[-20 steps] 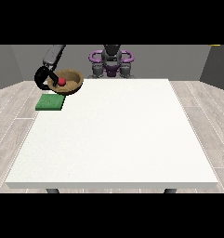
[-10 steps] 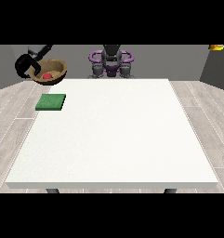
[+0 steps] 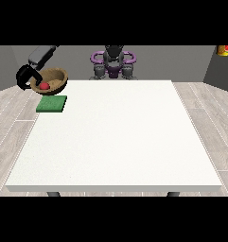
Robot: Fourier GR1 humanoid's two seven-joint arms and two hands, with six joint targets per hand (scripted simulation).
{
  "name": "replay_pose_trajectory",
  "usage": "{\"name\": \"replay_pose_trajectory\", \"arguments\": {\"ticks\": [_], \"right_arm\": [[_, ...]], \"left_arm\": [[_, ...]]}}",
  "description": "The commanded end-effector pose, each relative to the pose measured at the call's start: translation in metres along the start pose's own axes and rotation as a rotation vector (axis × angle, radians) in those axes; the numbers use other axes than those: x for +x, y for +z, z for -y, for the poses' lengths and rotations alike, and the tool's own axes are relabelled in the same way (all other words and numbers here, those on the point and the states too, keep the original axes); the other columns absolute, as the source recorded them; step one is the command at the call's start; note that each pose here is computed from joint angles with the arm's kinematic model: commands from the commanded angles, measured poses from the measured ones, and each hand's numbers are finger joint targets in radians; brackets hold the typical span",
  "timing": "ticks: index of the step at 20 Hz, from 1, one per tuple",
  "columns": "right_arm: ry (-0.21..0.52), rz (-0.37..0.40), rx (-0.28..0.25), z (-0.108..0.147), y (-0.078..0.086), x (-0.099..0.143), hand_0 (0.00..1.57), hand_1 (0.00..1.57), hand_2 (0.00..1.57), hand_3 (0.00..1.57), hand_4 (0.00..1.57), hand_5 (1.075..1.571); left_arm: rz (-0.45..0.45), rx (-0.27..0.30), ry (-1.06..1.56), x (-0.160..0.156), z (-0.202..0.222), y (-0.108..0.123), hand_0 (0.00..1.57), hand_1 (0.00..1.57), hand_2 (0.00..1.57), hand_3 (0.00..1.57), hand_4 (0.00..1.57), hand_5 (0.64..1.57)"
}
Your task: Pick the cup and pour the ball into the bowl, then pick the bowl and place it on the pad
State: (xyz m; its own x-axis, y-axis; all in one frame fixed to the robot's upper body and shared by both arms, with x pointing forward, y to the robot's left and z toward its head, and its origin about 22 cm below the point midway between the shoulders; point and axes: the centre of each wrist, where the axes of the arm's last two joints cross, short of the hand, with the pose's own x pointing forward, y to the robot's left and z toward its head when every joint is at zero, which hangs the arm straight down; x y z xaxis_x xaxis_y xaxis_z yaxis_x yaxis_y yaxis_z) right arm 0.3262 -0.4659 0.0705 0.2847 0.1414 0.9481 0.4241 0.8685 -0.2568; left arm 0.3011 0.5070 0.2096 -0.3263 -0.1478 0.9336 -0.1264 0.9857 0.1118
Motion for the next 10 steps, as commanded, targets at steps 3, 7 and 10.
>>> {"name": "replay_pose_trajectory", "arguments": {"ticks": [3,7,10], "right_arm": [[-0.09,-0.003,0.022,-0.026,-0.001,-0.022,1.57,1.57,1.57,0.53,1.03,1.571],[-0.102,-0.029,0.034,-0.025,-0.004,-0.011,1.57,1.57,1.57,0.59,1.0,1.571],[-0.169,-0.092,-0.058,-0.02,-0.005,-0.025,1.57,1.57,1.57,0.88,0.71,1.571]], "left_arm": [[0.014,-0.016,-0.001,-0.016,0.007,0.007,0.0,0.0,0.0,0.0,1.21,1.555],[0.001,0.009,-0.011,-0.021,-0.003,0.012,0.0,0.0,0.0,0.0,1.2,1.556],[0.017,-0.008,-0.007,0.009,-0.007,0.001,0.0,0.0,0.0,0.0,1.19,1.561]]}}
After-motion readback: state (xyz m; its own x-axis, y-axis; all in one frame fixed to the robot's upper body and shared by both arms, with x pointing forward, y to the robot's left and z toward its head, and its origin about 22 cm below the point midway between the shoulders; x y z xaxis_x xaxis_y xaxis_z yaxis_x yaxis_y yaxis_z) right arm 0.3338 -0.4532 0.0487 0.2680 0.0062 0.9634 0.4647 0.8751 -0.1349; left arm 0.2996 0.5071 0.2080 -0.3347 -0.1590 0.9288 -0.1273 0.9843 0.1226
